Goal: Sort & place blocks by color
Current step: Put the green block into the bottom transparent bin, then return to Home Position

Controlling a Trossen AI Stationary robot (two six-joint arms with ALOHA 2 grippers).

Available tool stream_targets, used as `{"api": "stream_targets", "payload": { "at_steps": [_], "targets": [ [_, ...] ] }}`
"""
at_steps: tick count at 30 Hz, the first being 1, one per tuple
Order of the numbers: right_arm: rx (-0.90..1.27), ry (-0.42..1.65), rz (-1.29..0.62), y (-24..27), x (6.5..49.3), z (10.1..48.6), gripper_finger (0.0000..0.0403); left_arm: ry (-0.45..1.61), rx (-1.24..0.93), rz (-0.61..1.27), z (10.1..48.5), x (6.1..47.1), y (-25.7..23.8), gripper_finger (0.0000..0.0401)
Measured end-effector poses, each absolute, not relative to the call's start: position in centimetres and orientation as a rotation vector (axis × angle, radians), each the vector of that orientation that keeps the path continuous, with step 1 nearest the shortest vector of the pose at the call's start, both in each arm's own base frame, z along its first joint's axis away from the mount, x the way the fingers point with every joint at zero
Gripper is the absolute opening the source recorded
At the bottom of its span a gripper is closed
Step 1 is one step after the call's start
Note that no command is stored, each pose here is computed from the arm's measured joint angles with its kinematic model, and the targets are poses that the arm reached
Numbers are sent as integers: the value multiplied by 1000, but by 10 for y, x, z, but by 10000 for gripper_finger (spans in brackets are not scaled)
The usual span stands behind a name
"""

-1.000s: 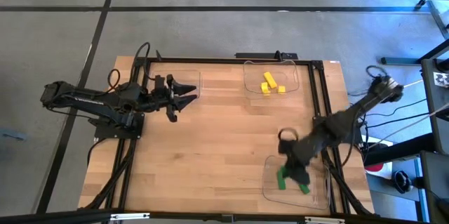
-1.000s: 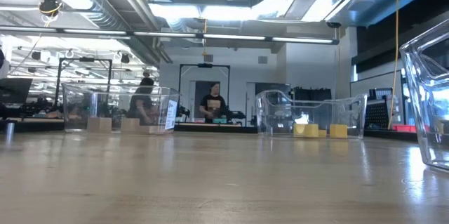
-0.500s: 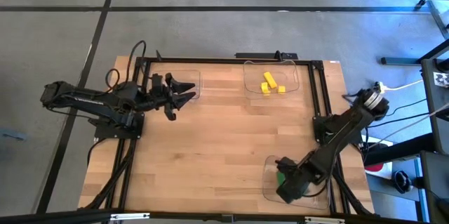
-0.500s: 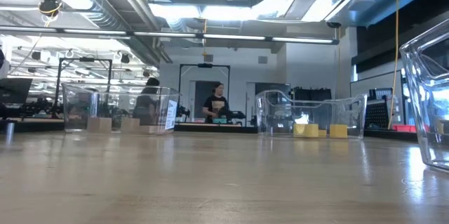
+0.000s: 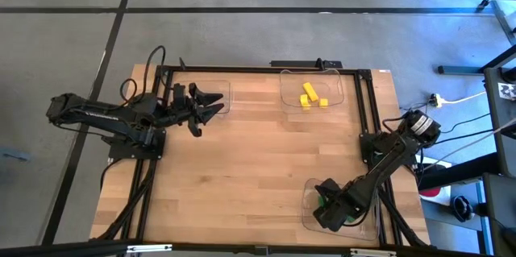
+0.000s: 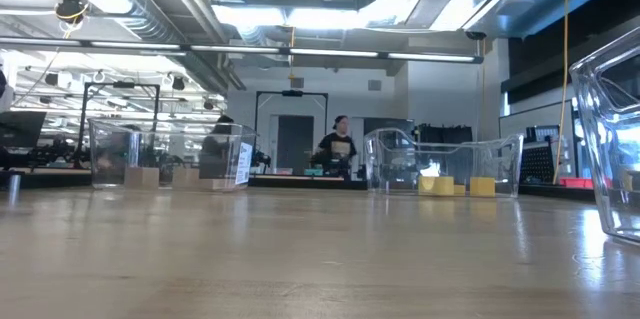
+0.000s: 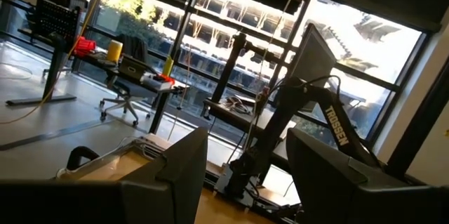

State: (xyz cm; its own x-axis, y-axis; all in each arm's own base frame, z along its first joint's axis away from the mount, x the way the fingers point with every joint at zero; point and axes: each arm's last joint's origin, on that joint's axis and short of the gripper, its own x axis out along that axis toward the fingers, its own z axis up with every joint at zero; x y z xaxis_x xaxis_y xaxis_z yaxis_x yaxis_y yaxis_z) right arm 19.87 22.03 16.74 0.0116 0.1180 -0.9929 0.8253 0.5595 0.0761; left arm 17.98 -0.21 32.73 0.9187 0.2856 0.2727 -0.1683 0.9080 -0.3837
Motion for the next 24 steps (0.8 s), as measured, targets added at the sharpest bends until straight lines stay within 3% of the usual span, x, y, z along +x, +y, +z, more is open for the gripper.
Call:
{"api": "stream_targets", "payload": {
  "at_steps": [4,10,16,24],
  "targets": [
    [845,1481,-677,221,199,166,110,-332,-363,242,327,180,-2,186],
    [836,1485,-690,219,198,166,164,-332,-363,242,327,180,-2,186],
    [834,1509,-663,220,197,167,174,-332,-363,243,327,180,-2,186],
    [706,1503,-179,210,185,227,176,-332,-362,243,327,180,-2,186]
  ]
}}
